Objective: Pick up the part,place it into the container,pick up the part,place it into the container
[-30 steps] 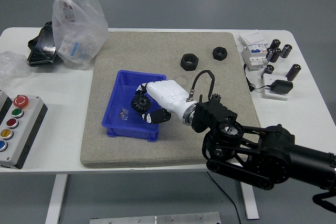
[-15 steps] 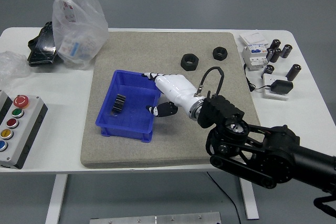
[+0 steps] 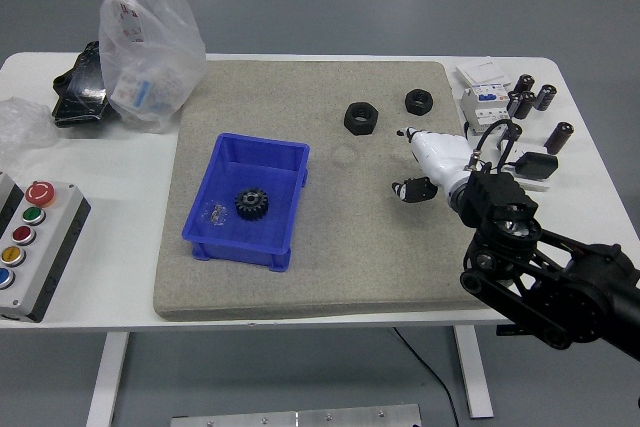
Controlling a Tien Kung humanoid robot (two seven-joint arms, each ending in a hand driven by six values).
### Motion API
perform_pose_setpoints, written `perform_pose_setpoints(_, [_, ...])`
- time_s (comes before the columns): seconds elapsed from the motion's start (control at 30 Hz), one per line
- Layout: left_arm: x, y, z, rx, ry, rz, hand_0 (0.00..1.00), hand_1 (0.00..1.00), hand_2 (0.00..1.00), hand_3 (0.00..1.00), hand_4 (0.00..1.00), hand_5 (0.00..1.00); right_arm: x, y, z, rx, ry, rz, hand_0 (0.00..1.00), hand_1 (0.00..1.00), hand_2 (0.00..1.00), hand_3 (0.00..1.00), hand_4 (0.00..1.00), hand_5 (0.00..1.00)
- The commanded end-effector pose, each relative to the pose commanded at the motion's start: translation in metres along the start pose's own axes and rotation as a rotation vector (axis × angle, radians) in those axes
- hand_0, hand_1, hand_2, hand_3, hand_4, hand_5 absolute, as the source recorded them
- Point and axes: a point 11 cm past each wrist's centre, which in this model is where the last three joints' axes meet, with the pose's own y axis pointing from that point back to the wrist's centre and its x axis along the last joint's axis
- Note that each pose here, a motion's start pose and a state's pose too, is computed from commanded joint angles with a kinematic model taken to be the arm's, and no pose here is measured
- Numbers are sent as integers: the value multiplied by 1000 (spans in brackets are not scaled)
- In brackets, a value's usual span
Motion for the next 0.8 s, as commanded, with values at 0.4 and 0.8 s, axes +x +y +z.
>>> perform_pose_setpoints(0.4, [0, 0, 2, -5, -3, -2, 627, 558, 554, 610, 656, 260, -22, -6, 13, -41, -22, -44, 389, 588, 554, 648, 460, 143])
perform_pose_setpoints(0.8, [-1, 0, 3, -7, -4, -5, 627, 561, 555, 612, 668, 262, -26, -8, 8, -5, -84, 4, 368, 555, 495, 569, 585, 2])
